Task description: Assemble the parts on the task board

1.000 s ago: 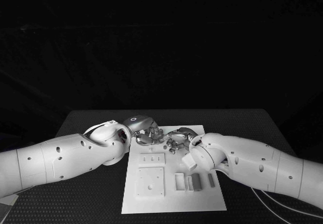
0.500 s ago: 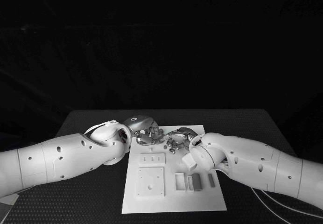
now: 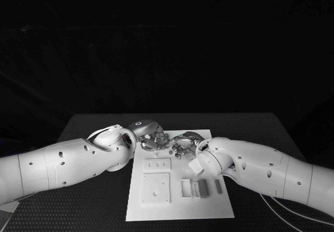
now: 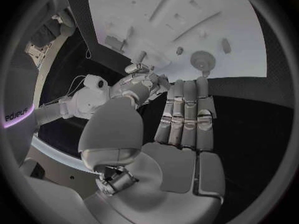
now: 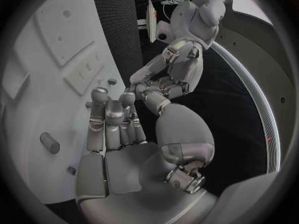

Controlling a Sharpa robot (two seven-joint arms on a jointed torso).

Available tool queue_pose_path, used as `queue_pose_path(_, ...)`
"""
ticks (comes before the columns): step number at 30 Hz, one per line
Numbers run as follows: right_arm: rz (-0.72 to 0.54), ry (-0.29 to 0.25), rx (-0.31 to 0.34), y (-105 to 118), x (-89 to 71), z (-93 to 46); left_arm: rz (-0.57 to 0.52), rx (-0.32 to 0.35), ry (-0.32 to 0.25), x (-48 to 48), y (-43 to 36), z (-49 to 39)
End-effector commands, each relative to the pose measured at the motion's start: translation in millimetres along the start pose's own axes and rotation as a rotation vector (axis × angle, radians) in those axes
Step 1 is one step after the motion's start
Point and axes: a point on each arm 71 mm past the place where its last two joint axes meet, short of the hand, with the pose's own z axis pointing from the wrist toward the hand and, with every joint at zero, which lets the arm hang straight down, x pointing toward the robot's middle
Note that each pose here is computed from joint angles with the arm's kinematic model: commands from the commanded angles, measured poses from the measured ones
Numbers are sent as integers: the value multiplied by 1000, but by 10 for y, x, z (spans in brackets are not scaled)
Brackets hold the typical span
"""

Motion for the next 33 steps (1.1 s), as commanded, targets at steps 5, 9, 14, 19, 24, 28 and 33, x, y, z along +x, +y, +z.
queue_pose_path(5, -17, 15, -35, -15, 9, -9, -62, 9, -39, -54, -17, 9)
queue_pose_path(9, -17, 10, -42, -27, -24, -13, -70, 4, -33, -54, 2, 0)
queue_pose_path(14, -25, 7, -44, -45, -68, -19, -87, -5, -32, -57, 24, -11)
queue_pose_path(19, -40, 3, -42, -67, -114, -24, -92, -16, -29, -60, 54, -24)
queue_pose_path(24, -53, 10, -44, -77, -132, -32, -119, -40, -16, -60, 120, -50)
queue_pose_path(28, -78, 18, -52, -87, -160, -38, -246, -97, 30, -35, 227, -78)
queue_pose_path(33, -195, 45, -104, -80, -193, -62, -499, -169, 80, -25, 364, -93)
